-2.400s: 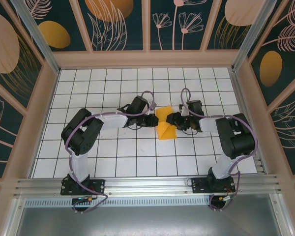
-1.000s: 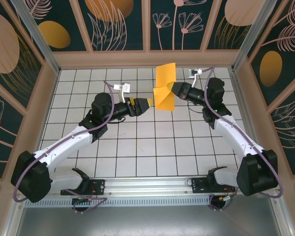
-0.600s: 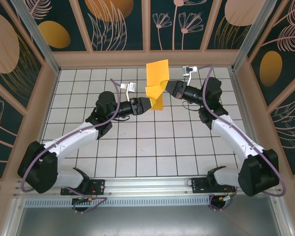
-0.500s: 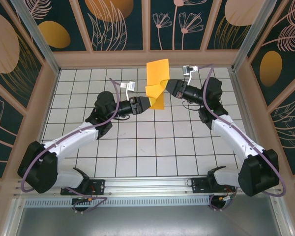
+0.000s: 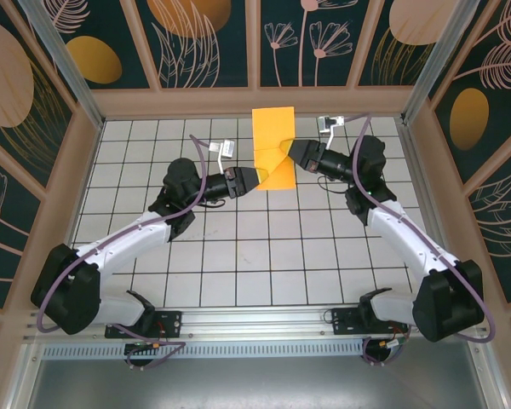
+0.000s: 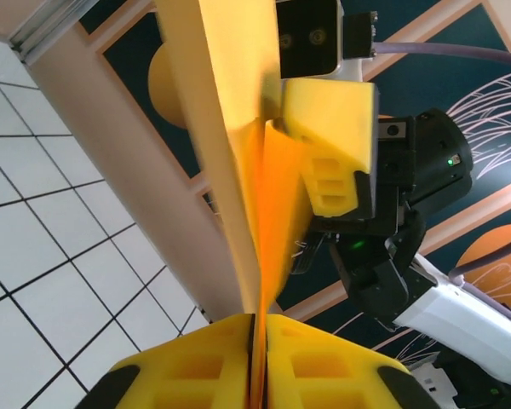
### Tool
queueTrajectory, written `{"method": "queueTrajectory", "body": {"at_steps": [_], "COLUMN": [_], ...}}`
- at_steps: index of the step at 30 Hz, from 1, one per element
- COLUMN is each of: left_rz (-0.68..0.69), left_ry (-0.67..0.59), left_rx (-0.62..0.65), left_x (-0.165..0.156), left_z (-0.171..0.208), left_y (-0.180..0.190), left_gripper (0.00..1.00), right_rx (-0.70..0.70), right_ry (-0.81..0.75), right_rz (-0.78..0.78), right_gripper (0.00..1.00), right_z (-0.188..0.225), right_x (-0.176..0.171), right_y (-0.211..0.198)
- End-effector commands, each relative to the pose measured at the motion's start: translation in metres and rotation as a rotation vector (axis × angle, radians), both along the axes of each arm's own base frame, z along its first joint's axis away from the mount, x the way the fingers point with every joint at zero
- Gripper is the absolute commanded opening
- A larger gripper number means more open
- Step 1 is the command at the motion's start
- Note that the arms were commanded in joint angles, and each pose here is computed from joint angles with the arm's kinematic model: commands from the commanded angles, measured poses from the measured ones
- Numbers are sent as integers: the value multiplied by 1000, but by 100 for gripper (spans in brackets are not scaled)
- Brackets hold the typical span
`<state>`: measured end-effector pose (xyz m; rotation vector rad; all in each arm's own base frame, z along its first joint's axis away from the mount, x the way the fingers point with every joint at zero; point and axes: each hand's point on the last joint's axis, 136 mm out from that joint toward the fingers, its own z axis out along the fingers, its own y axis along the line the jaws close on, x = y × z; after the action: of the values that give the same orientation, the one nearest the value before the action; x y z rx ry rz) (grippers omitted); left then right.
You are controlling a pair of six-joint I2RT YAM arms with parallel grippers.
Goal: Fold a paper plane with a square sheet of paper (fold left side to right side)
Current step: Turn over the paper at the center of the table.
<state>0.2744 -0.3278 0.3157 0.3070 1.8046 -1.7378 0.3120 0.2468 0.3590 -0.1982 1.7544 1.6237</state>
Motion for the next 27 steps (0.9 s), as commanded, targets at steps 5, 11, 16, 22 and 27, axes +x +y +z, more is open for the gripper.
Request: {"method": "queueTrajectory", "body": {"at_steps": [5,11,16,22,27], "left_rz": [183,431,564,552,484], "left_ry": [2,-17,-6,-5,8], "left_rx": [389,961,1412,1786,1903], "left_x": [23,34,28,16,15], "left_z": [-58,-110,-141,-179,-212], "left_y": [16,62,100,104,85], "left_gripper": [4,0,0,0,0], "right_rx": [-215,-624,-758,-780,-771], "right_ry": [41,228,288,329,334], "right_rz": [-264,-659,-786,-821,-820], "right_gripper": [44,50,57,64,68], "right_z": [-29,-101,-139,-164,-171], "right_x": [14,30,20,12,9], "right_y": [-52,-137,-174,-189,-190]}}
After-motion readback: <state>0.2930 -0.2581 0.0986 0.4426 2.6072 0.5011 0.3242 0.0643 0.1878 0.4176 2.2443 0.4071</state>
